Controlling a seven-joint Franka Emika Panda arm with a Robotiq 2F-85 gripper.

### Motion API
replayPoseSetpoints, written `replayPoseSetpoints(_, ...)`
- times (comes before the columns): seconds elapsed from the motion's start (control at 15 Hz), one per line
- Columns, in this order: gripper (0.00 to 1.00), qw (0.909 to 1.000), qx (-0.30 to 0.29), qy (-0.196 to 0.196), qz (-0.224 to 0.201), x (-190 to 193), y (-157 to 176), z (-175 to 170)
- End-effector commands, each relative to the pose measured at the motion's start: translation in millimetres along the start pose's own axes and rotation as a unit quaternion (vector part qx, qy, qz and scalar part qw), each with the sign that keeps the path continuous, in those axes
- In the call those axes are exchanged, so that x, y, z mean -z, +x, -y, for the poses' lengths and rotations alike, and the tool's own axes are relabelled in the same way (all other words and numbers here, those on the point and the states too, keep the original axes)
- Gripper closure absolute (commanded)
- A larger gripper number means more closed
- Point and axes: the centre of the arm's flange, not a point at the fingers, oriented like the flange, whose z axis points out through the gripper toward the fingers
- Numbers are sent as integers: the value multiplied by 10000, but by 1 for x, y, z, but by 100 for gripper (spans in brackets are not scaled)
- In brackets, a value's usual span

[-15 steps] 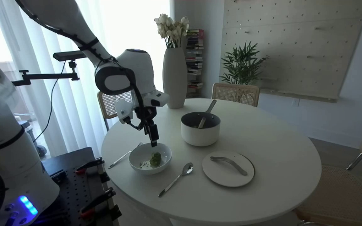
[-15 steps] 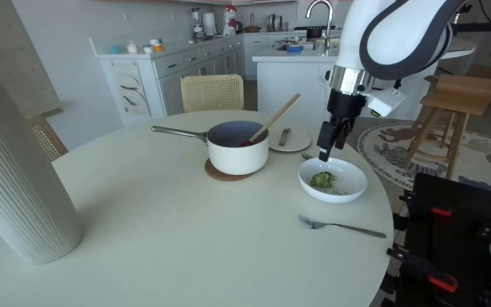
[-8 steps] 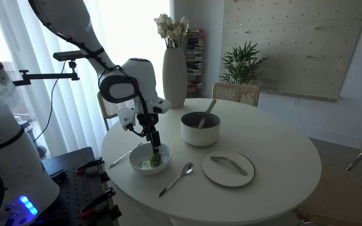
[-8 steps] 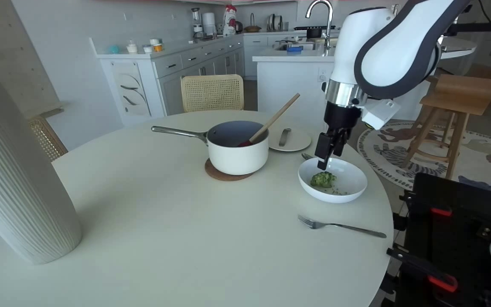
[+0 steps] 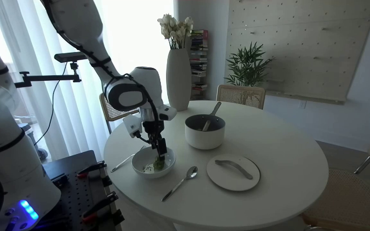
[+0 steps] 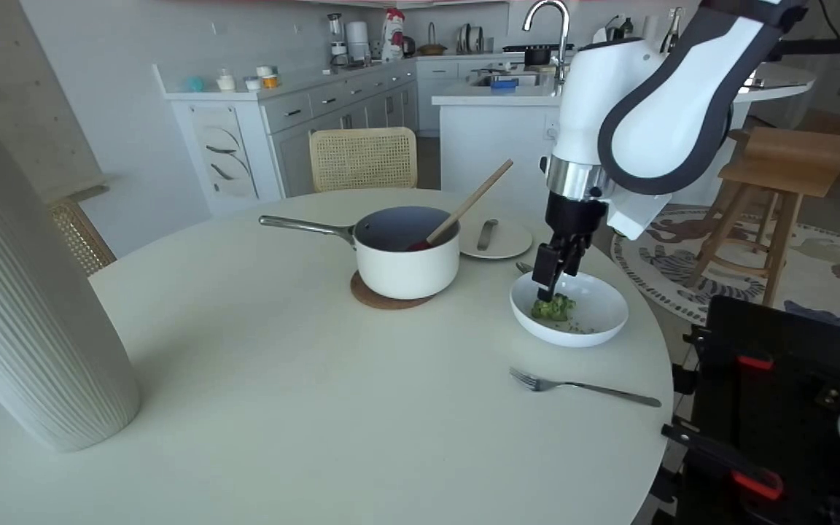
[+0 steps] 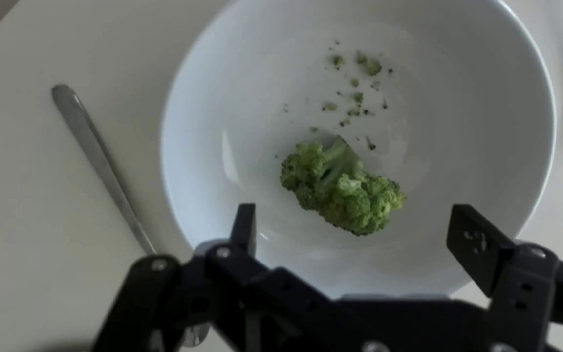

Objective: Take the broccoli from the white bowl and put it in the white pot then take the wooden spatula out of the pot and put it on the table then put the white lid on the pot

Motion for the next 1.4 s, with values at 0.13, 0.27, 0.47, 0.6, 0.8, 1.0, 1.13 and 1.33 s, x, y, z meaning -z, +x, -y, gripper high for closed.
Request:
replayPoseSetpoints(0.13,0,9999,31,-117,39,-17,6,10)
replayPoseSetpoints(0.27,0,9999,2,-106,95,-21,4,10)
replayPoseSetpoints(0.47,0,9998,-7,-104,185,-28,2,9)
replayPoseSetpoints(0.6,0,9997,-11,-104,214,-31,1,9)
replayPoseSetpoints(0.8,11,9997,-6,-128,216,-33,0,8)
replayPoseSetpoints(1.0,42,9997,-4,-170,193,-34,2,7)
replayPoseSetpoints(1.13,54,9997,8,-184,173,-33,3,5)
replayPoseSetpoints(1.33,81,9997,13,-193,142,-31,5,4)
